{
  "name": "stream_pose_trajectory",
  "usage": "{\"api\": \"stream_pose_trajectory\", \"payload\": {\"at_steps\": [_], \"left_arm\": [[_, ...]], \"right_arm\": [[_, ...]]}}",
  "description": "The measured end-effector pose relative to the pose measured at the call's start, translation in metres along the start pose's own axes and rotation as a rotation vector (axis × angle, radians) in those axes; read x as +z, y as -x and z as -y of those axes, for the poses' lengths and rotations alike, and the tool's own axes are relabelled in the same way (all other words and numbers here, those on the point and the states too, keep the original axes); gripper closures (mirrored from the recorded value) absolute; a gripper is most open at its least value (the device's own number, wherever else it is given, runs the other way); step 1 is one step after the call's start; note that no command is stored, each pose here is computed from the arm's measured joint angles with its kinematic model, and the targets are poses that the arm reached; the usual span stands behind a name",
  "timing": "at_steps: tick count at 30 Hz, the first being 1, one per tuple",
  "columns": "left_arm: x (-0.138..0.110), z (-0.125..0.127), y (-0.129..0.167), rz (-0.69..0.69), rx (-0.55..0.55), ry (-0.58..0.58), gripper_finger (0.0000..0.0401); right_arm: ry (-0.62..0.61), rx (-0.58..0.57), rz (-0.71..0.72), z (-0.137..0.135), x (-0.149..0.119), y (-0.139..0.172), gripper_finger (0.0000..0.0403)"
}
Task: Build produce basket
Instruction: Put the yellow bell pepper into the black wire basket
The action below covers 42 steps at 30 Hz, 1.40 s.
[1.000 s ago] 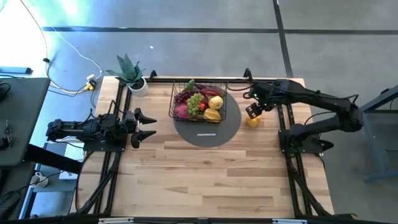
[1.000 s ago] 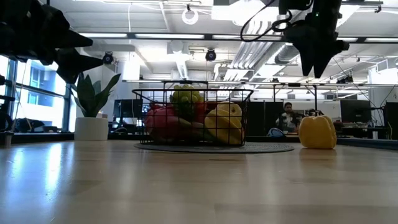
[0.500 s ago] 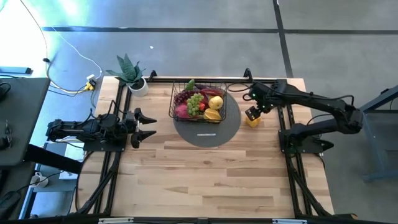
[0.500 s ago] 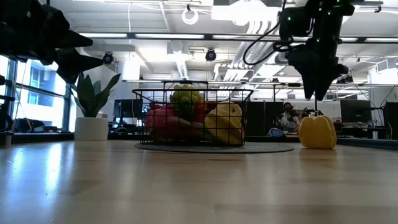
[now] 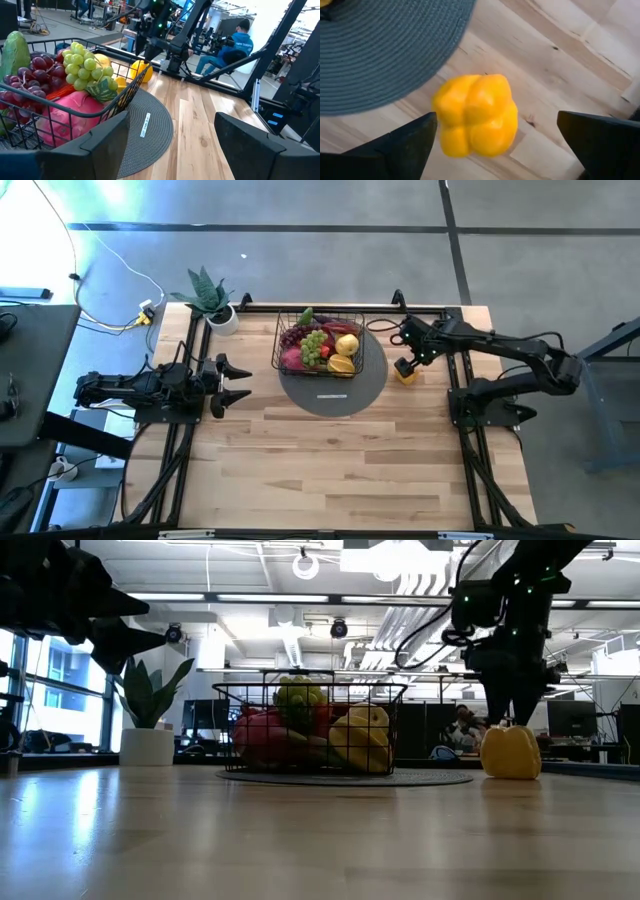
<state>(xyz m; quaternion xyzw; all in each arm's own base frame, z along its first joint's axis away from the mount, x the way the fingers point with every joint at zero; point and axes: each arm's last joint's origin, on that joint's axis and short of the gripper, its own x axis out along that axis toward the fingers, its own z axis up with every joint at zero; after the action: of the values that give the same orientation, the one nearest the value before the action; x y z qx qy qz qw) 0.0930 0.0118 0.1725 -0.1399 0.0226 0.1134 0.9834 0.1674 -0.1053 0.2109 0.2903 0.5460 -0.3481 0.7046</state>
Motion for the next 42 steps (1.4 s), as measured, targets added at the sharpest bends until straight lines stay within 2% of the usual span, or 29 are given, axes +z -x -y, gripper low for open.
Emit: {"api": "stream_pose_trajectory", "payload": {"at_steps": [10, 17, 20, 26, 28, 32, 42], "left_arm": [[0.000, 0.000, 0.000, 0.000, 0.000, 0.000, 0.0119], [0.000, 0.000, 0.000, 0.000, 0.000, 0.000, 0.0119], [0.000, 0.000, 0.000, 0.000, 0.000, 0.000, 0.0119], [0.000, 0.000, 0.000, 0.000, 0.000, 0.000, 0.0119], [0.000, 0.000, 0.000, 0.000, 0.000, 0.000, 0.0119], [0.000, 0.000, 0.000, 0.000, 0.000, 0.000, 0.0119], [0.000, 0.000, 0.000, 0.000, 0.000, 0.000, 0.0119]], "right_arm": [[0.033, -0.007, -0.104, -0.005, 0.005, -0.031, 0.0004], [-0.011, -0.035, -0.184, -0.007, 0.005, -0.045, 0.0007], [-0.038, -0.043, -0.196, -0.007, 0.006, -0.048, 0.0029], [-0.110, -0.014, -0.186, -0.009, 0.008, -0.049, 0.0119], [-0.131, 0.006, -0.185, -0.010, 0.008, -0.049, 0.0127], [-0.151, 0.049, -0.167, -0.016, 0.012, -0.042, 0.0127], [-0.213, 0.146, 0.039, -0.027, 0.024, 0.016, 0.0128]]}}
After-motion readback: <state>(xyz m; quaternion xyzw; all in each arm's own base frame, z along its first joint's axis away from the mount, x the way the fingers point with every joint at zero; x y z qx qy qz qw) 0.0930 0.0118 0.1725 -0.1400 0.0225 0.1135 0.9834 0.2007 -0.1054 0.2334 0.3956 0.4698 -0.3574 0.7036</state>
